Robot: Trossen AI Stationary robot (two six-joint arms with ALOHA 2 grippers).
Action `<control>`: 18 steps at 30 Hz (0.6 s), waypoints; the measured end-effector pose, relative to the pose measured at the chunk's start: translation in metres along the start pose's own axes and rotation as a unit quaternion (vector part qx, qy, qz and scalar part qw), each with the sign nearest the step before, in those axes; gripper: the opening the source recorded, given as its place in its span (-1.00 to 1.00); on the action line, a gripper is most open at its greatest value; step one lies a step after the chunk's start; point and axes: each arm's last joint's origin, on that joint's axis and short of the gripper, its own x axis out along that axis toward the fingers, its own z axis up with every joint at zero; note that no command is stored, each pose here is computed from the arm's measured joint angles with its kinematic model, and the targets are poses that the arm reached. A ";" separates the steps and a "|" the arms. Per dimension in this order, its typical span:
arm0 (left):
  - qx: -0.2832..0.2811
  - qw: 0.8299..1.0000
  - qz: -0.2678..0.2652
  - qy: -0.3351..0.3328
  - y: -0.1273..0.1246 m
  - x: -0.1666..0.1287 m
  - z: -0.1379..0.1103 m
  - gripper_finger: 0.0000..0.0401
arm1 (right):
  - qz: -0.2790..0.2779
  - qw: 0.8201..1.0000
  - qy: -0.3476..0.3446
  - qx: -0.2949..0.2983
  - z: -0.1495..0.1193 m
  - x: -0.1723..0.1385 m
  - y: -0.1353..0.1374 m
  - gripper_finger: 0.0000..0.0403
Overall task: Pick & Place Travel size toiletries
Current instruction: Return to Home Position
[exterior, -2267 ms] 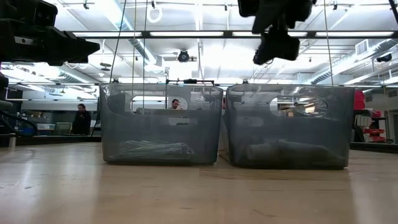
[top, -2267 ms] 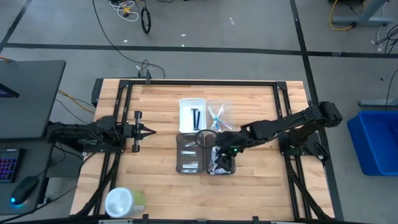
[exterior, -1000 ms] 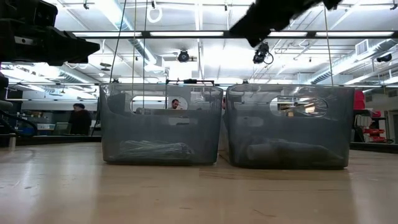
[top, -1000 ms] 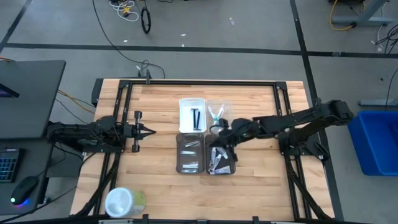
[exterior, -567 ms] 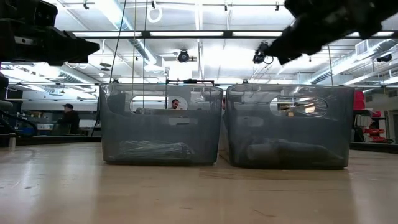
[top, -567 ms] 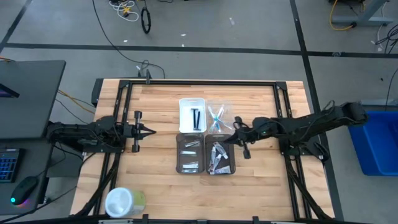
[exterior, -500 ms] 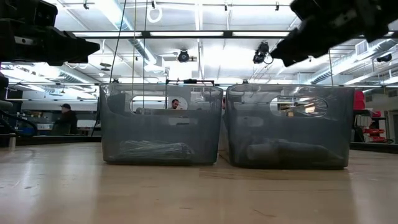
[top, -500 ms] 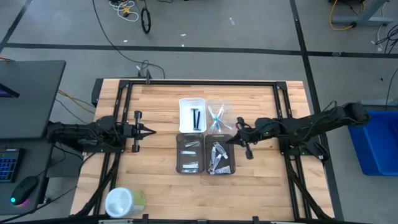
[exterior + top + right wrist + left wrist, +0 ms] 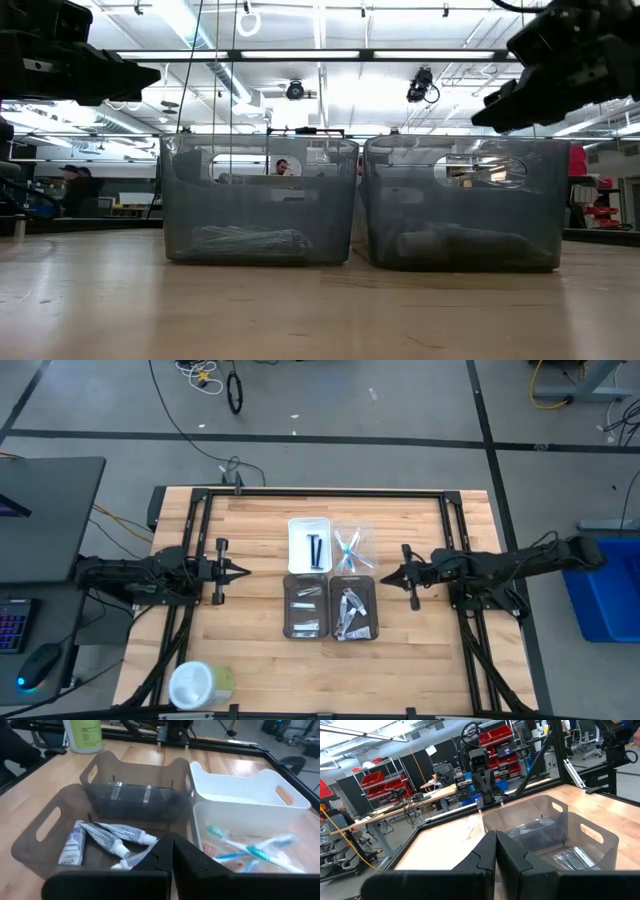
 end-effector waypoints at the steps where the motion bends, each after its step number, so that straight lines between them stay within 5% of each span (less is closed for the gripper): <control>1: 0.000 1.000 0.000 0.000 0.000 0.000 0.000 -0.92 | -0.002 1.000 -0.002 0.001 -0.003 -0.002 0.000 -0.96; 18: 0.000 1.000 0.000 0.000 0.000 0.000 0.000 -0.92 | -0.023 0.997 -0.067 0.004 -0.032 -0.026 -0.001 -0.96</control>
